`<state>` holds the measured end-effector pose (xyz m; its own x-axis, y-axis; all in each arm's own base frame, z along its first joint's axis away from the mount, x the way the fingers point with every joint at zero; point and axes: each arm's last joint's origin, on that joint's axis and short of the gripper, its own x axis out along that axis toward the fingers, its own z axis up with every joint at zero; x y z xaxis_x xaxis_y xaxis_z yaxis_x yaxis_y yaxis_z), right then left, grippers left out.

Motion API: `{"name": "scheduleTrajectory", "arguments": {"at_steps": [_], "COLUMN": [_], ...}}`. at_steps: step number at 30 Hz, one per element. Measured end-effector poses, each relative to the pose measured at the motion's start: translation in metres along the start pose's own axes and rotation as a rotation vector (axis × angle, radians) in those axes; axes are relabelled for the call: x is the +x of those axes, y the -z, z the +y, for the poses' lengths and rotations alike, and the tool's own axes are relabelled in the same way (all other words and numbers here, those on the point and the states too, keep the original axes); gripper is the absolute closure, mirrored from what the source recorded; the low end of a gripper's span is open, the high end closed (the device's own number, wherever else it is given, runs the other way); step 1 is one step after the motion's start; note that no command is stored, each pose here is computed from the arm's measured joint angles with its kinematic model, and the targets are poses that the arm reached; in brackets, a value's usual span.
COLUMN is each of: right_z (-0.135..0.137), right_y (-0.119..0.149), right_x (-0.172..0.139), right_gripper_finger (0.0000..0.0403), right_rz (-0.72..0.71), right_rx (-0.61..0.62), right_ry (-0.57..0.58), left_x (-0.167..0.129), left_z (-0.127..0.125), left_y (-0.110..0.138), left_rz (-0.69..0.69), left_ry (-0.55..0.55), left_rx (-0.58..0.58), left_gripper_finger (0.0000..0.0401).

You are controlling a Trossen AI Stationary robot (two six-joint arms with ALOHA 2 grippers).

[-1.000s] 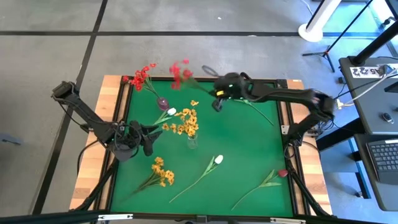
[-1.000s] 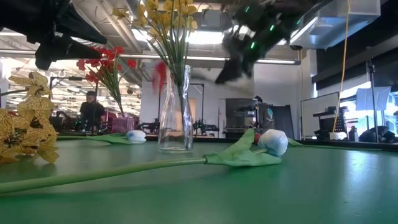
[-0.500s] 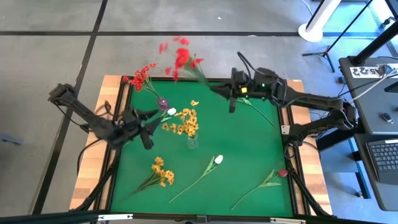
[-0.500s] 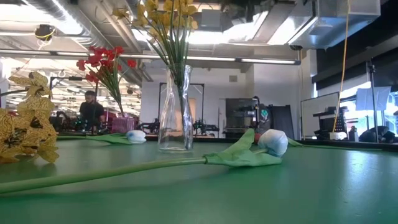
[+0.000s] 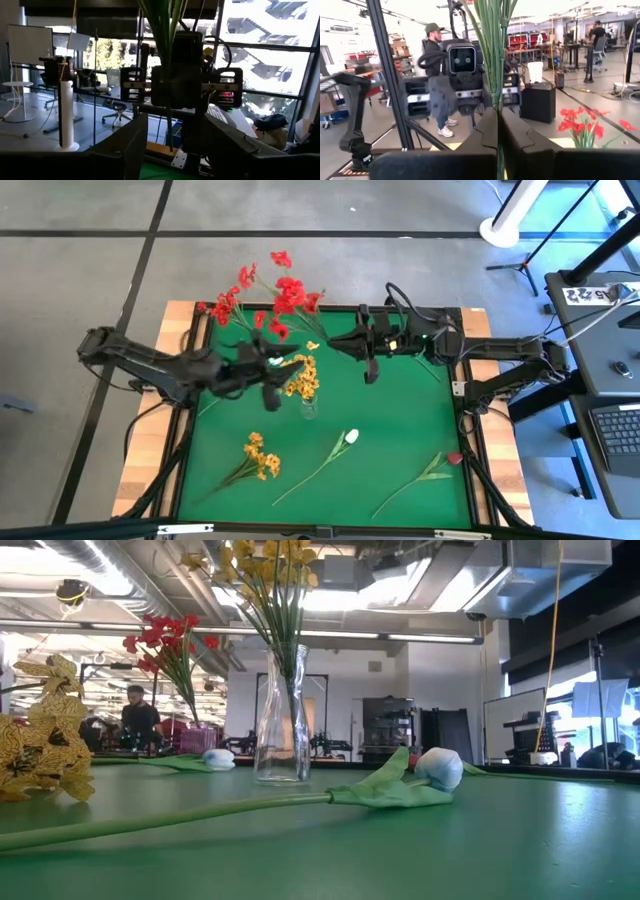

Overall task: Sort flowers into vase by color
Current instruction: Put the red flowers into the violet vase

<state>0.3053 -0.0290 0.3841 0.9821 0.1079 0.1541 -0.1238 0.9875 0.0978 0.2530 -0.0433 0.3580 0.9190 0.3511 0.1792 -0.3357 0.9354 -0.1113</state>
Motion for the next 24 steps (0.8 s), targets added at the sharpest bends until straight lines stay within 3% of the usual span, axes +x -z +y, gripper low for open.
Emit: {"name": "scheduleTrajectory", "arguments": {"at_steps": [8, 17, 21, 24], "right_z": [-0.003, -0.004, -0.004, -0.005], "right_y": [0.014, 0.018, 0.02, 0.02], "right_x": [0.009, 0.011, 0.011, 0.01], "right_gripper_finger": [0.0402, 0.0402, 0.0403, 0.0399], "right_rz": [0.05, 0.084, 0.093, 0.094], "right_rx": [0.053, 0.075, 0.076, 0.074], "right_ry": [-0.03, -0.055, -0.046, -0.022], "left_x": [0.053, 0.056, 0.051, 0.048], "left_z": [0.005, 0.007, 0.001, -0.003], "left_y": [0.001, -0.004, -0.001, -0.001], "left_rz": [0.008, 0.009, 0.04, 0.049], "left_ry": [-0.06, -0.137, -0.186, -0.217], "left_rx": [-0.01, -0.029, 0.007, 0.027], "left_gripper_finger": [0.0222, 0.0229, 0.0274, 0.0337]}}
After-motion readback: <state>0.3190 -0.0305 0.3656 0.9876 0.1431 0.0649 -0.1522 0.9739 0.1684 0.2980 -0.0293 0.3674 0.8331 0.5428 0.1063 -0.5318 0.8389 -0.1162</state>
